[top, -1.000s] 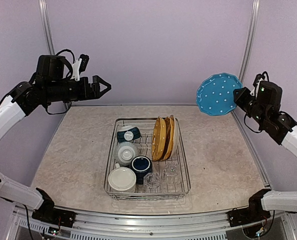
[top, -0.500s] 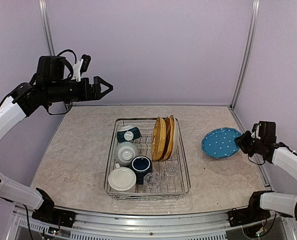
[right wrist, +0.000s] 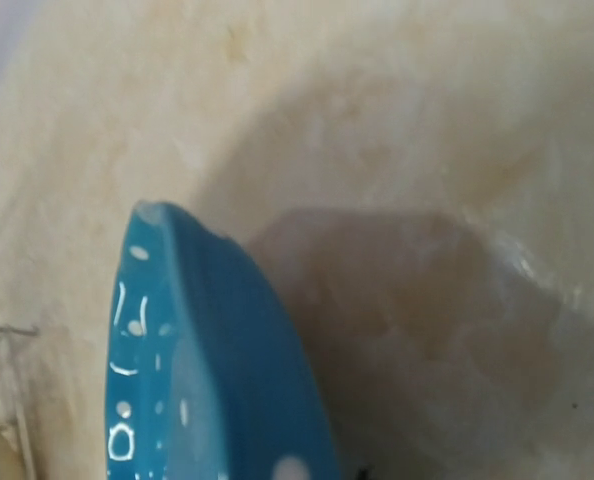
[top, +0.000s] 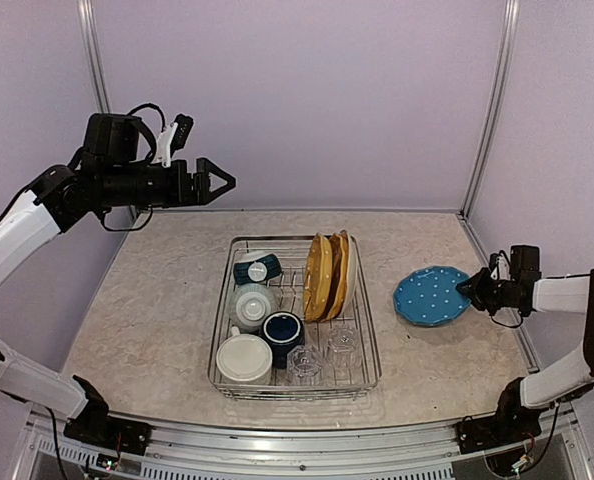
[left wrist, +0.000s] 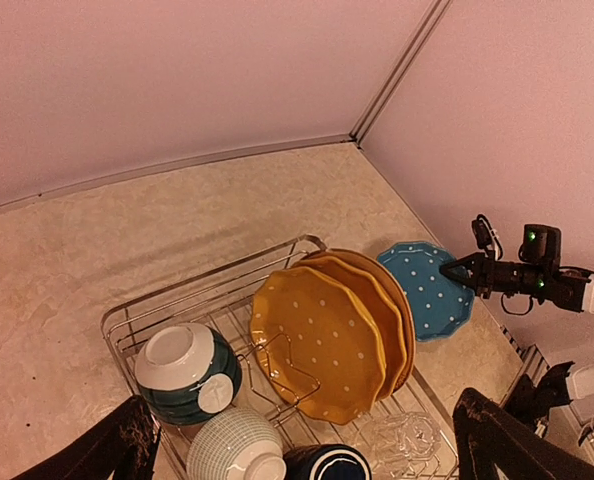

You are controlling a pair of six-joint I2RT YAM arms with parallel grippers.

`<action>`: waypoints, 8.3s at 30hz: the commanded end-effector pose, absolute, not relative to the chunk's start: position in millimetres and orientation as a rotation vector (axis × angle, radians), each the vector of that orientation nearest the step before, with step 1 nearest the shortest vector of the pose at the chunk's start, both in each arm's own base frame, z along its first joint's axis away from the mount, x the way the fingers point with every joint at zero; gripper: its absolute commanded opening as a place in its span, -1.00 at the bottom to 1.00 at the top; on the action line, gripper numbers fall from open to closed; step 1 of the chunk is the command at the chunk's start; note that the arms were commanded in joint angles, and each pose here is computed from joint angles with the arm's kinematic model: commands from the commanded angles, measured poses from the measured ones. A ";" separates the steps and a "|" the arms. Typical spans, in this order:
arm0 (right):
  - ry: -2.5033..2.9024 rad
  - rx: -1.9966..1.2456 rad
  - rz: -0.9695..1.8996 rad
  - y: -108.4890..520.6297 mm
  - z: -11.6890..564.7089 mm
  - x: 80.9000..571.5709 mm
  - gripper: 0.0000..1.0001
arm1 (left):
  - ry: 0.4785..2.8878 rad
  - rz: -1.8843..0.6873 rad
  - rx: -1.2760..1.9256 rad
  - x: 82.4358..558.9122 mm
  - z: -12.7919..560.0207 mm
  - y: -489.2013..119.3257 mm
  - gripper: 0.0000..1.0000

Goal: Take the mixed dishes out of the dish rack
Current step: Place the plate at the center of the board, then grab the plate from the dish rack, then pass from the left arm to the right, then place the plate with another plate.

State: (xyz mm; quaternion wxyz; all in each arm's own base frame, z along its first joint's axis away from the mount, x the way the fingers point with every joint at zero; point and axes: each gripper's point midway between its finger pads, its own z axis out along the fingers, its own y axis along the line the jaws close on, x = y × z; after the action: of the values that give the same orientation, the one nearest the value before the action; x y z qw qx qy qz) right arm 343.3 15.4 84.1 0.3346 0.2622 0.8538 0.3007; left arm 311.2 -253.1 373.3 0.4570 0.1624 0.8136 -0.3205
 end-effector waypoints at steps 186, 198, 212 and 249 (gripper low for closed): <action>1.710 -0.198 0.241 369.3 298.2 290.8 -1.00 | 2.310 -1.412 0.232 299.4 358.3 -406.8 0.25; 1.661 -0.174 0.442 370.1 336.8 296.7 -1.00 | 2.168 -1.147 0.222 298.7 386.1 -318.1 0.98; 1.598 -0.134 0.764 317.0 386.5 312.1 -1.00 | 1.998 -0.797 0.063 315.4 434.4 -160.8 0.98; 2.122 0.387 0.869 53.3 189.3 323.3 -1.00 | 2.166 -0.912 0.000 351.7 346.9 -148.3 0.98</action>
State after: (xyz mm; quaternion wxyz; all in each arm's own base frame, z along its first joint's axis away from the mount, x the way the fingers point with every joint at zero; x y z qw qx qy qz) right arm 307.6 45.8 158.0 0.3568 0.1932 0.8736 0.2686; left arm 354.6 -142.7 344.4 0.3894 -0.0060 0.8564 -0.3391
